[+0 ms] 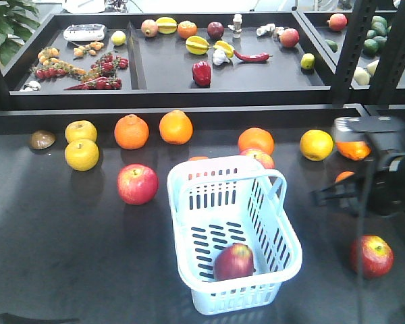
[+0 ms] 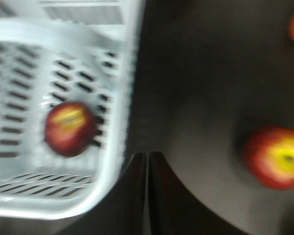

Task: Pick three apples into basket with both arms
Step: 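Carry the apple over the basket and release it inside, then move the right gripper back and grasp a second red apple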

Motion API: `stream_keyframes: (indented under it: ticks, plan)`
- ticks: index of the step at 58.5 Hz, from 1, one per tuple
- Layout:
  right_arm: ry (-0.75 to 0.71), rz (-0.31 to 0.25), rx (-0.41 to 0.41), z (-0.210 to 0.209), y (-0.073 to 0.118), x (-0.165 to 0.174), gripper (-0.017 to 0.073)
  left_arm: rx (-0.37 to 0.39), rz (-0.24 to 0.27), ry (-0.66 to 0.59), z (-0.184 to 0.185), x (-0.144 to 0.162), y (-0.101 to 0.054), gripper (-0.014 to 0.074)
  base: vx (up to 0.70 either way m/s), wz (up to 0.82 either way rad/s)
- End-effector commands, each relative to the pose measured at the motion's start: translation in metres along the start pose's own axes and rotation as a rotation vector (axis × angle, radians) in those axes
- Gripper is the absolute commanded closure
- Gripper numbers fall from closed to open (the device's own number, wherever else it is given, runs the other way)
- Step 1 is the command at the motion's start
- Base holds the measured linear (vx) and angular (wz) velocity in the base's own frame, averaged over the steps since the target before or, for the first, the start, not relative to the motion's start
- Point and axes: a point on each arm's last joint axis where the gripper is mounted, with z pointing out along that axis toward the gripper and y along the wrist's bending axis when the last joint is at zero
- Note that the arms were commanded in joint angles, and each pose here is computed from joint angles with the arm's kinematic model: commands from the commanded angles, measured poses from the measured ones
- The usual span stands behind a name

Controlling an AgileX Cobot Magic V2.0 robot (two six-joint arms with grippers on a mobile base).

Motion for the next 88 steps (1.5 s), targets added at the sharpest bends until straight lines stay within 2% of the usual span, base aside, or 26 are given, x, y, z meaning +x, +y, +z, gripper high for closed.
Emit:
stream_keyframes:
  ticks: [1, 4, 11, 14, 19, 29, 35, 41, 58, 88]
  plan:
    - [-0.085, 0.074, 0.083, -0.014, -0.025, -0.01, 0.0563, -0.007, -0.023, -0.064, -0.003, -0.012, -0.001, 0.0599, 0.0, 0.0]
    - [-0.082, 0.13, 0.107, -0.012, -0.043, -0.01, 0.0552, -0.007, -0.023, -0.064, -0.003, -0.012, -0.001, 0.0599, 0.0, 0.0]
    - [-0.006, 0.202, 0.12, -0.004, -0.078, -0.011, 0.0475, -0.007, -0.023, -0.064, -0.003, -0.012, -0.001, 0.0599, 0.0, 0.0]
    - [0.035, 0.205, 0.104, -0.001, -0.089, -0.014, 0.0413, -0.007, -0.023, -0.064, -0.003, -0.012, -0.001, 0.0599, 0.0, 0.0]
    - [0.081, 0.205, 0.072, 0.008, -0.102, -0.023, 0.026, -0.009, -0.023, -0.066, -0.003, -0.012, 0.0, 0.0599, 0.0, 0.0]
    - [0.117, 0.186, 0.085, 0.028, -0.117, -0.04, -0.0074, -0.011, -0.024, -0.066, -0.003, -0.012, 0.0, 0.0599, 0.0, 0.0]
    - [0.149, 0.201, 0.102, 0.045, -0.126, -0.045, -0.017, -0.011, -0.021, -0.064, -0.003, -0.012, 0.0, 0.0599, 0.0, 0.0]
    - [0.181, 0.198, 0.122, 0.06, -0.135, -0.049, -0.0164, -0.011, -0.02, -0.064, -0.003, -0.012, 0.0, 0.0599, 0.0, 0.0]
    - [0.286, 0.215, 0.101, 0.11, -0.147, -0.039, -0.0091, -0.026, -0.019, -0.073, -0.003, -0.013, 0.001, 0.0599, 0.0, 0.0]
    - [0.494, 0.258, 0.026, 0.161, -0.149, -0.007, -0.0014, -0.031, -0.019, -0.077, -0.003, -0.013, 0.001, 0.0599, 0.0, 0.0]
